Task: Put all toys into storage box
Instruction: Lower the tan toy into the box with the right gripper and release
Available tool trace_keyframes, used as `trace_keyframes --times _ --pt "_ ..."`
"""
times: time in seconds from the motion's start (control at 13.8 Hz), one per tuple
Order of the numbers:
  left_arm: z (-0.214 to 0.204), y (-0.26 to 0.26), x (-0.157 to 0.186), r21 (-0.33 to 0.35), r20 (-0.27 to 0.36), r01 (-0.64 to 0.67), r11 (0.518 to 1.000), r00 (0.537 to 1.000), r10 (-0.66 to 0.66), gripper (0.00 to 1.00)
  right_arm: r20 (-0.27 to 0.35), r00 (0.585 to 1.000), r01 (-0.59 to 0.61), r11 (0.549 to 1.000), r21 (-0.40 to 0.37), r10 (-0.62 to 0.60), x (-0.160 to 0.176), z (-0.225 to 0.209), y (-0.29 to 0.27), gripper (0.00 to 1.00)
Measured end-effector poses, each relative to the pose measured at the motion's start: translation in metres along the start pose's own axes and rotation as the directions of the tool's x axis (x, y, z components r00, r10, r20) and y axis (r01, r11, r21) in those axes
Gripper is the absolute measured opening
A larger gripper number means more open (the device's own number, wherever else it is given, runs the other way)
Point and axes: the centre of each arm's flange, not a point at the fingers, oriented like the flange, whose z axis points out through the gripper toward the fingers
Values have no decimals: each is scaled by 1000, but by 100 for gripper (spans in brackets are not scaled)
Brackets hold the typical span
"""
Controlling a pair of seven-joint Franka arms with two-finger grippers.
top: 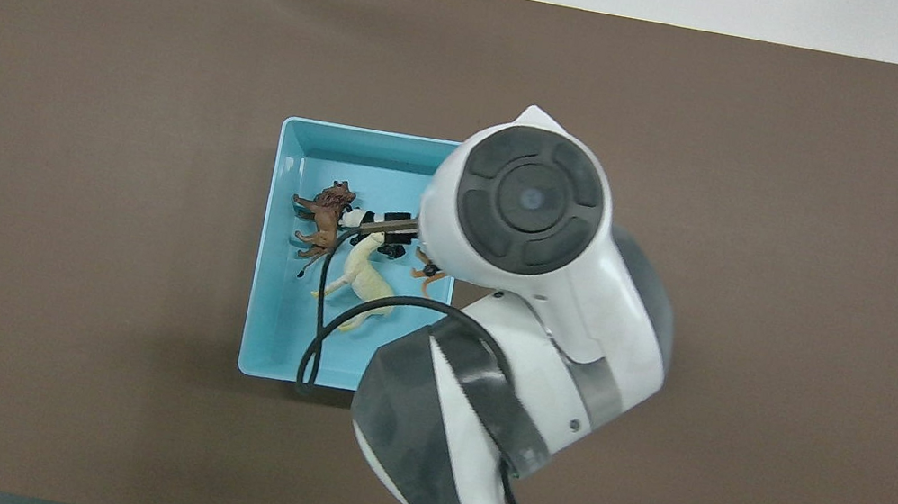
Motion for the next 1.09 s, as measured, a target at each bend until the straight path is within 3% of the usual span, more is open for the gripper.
trace_keyframes --times 0.29,0.43,0.87,1.09 --pt "1 20 21 21 72 -95 995 993 93 100 -8 1000 -7 1000 -14 7 -13 121 -75 33" --pt "5 38 18 26 94 -141 990 986 138 100 5 1000 -7 1000 -26 7 -13 149 -78 33" --pt "14 48 10 28 114 -173 985 979 169 100 -33 995 -91 996 -17 90 8 119 -63 99" --pt "18 54 6 24 104 -209 978 973 206 100 -63 985 -162 986 -37 159 40 55 2 100"
